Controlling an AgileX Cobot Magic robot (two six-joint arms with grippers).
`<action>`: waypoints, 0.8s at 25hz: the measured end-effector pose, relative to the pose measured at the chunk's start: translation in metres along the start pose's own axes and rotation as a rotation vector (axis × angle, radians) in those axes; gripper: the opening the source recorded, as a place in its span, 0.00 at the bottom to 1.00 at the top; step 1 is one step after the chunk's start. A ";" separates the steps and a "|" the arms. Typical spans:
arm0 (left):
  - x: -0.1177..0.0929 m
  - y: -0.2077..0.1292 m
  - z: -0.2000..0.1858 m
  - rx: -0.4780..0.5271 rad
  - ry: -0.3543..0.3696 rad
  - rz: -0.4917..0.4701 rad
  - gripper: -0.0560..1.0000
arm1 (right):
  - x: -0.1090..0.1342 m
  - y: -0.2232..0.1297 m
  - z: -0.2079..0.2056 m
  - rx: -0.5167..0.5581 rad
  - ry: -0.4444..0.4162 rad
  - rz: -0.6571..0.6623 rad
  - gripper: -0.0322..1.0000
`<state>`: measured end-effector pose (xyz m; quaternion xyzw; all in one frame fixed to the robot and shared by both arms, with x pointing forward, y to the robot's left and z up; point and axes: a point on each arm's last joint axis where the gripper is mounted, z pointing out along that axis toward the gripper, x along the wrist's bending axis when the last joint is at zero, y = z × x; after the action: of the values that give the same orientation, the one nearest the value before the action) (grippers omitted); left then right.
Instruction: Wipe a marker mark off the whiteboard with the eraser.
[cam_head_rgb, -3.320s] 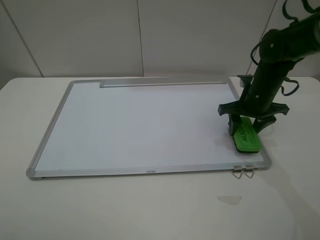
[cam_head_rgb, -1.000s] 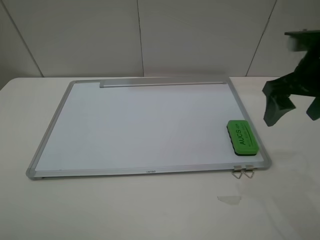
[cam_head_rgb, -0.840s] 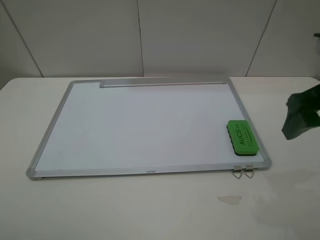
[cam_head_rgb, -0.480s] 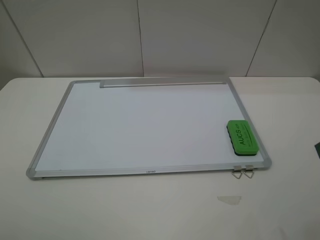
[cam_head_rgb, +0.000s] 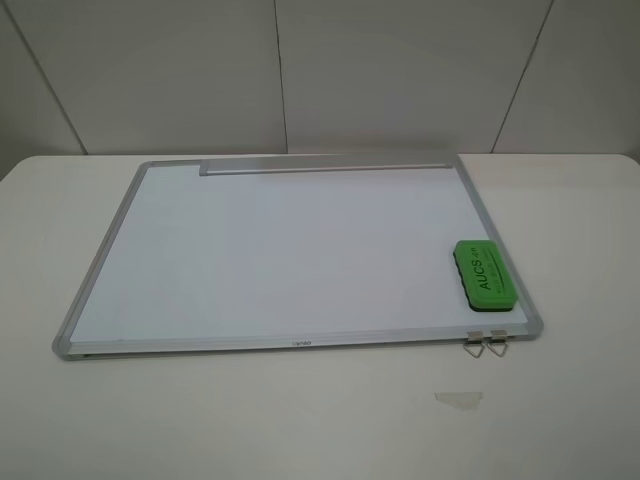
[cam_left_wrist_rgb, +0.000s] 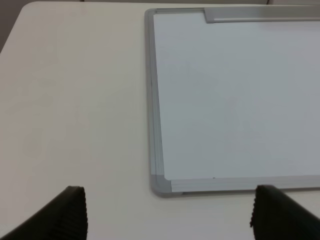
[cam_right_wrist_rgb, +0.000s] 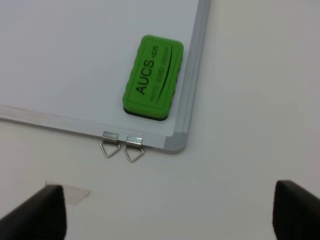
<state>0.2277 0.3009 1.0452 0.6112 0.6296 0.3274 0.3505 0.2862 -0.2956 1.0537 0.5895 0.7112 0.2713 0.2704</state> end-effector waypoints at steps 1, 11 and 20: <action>0.000 0.000 0.000 0.000 0.000 0.000 0.70 | 0.000 -0.001 -0.002 -0.017 0.000 0.001 0.83; 0.000 0.000 0.000 0.000 0.000 0.000 0.70 | 0.000 -0.003 -0.006 -0.041 -0.003 0.003 0.83; 0.000 0.000 0.000 0.000 0.000 0.000 0.70 | -0.006 -0.004 -0.006 -0.032 -0.106 0.103 0.83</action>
<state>0.2277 0.3009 1.0452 0.6112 0.6296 0.3274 0.3505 0.2799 -0.3028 1.0556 0.6343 0.6602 0.2646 0.3029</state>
